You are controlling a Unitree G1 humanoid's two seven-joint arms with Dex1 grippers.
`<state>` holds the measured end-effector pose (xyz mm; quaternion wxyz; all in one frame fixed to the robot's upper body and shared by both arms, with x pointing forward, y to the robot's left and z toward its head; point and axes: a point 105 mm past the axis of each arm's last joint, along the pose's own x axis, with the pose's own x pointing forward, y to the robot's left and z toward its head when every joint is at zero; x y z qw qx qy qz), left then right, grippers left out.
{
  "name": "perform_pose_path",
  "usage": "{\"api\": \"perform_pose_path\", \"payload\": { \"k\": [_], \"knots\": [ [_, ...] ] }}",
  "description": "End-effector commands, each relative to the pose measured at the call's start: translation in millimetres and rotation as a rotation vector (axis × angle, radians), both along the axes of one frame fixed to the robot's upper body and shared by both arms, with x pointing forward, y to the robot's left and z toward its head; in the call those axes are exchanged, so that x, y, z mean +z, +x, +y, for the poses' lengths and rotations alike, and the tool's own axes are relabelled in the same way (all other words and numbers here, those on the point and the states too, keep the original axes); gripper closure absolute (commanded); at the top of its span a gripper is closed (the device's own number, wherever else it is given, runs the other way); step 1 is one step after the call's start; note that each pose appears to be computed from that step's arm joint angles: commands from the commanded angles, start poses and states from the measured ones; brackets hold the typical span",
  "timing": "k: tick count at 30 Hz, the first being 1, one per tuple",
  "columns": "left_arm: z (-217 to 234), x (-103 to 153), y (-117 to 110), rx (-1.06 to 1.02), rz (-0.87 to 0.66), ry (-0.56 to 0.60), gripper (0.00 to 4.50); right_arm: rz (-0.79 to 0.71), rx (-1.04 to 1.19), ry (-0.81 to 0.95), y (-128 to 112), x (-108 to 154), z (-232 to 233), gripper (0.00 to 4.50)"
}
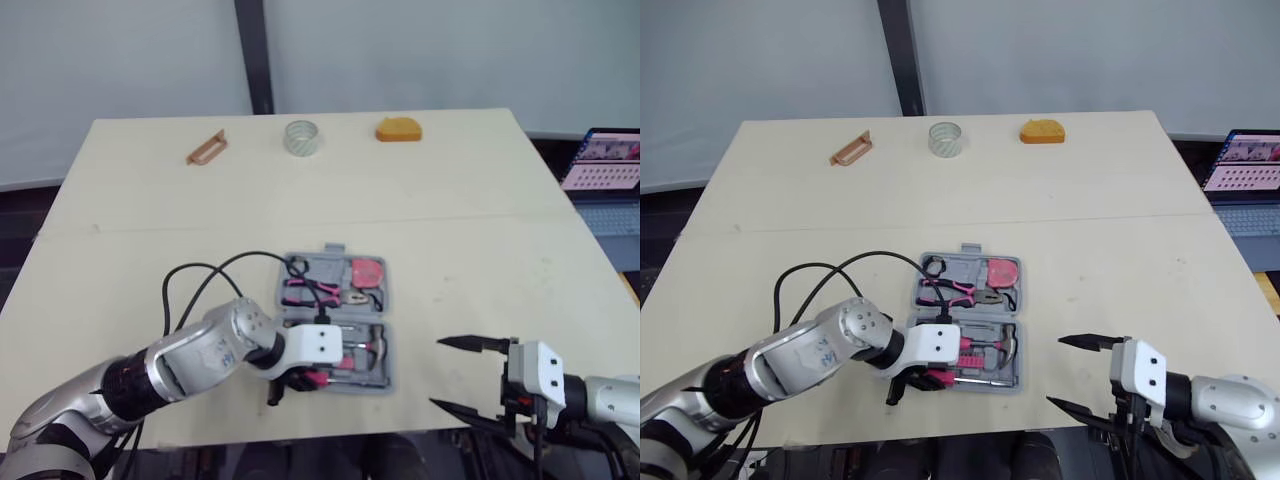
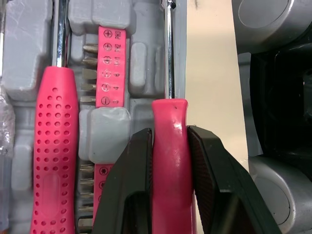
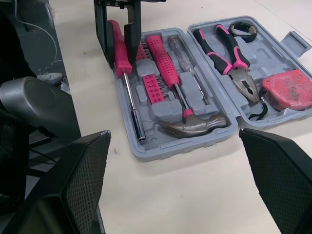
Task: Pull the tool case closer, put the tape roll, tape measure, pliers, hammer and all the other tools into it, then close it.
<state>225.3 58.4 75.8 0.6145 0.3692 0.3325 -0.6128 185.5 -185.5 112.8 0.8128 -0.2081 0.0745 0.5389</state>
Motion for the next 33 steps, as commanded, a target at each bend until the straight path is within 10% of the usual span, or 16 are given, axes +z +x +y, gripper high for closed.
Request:
{"api": "perform_pose_path", "payload": {
  "k": [1,31,33],
  "knots": [
    [-4.6,2.8,-0.9,-0.022,-0.013,-0.001,3.92,-0.043,0.015,0.005,-1.6,8.9,4.5,0.0],
    [-9.8,3.4,0.8,0.016,0.002,-0.018,3.92,-0.032,0.003,0.008,-4.2,-0.1,-1.6,0.0],
    [-9.7,4.5,-0.3,0.017,0.012,-0.021,2.87,-0.033,0.002,0.01,-3.9,-0.3,-1.6,0.0]
  ]
}}
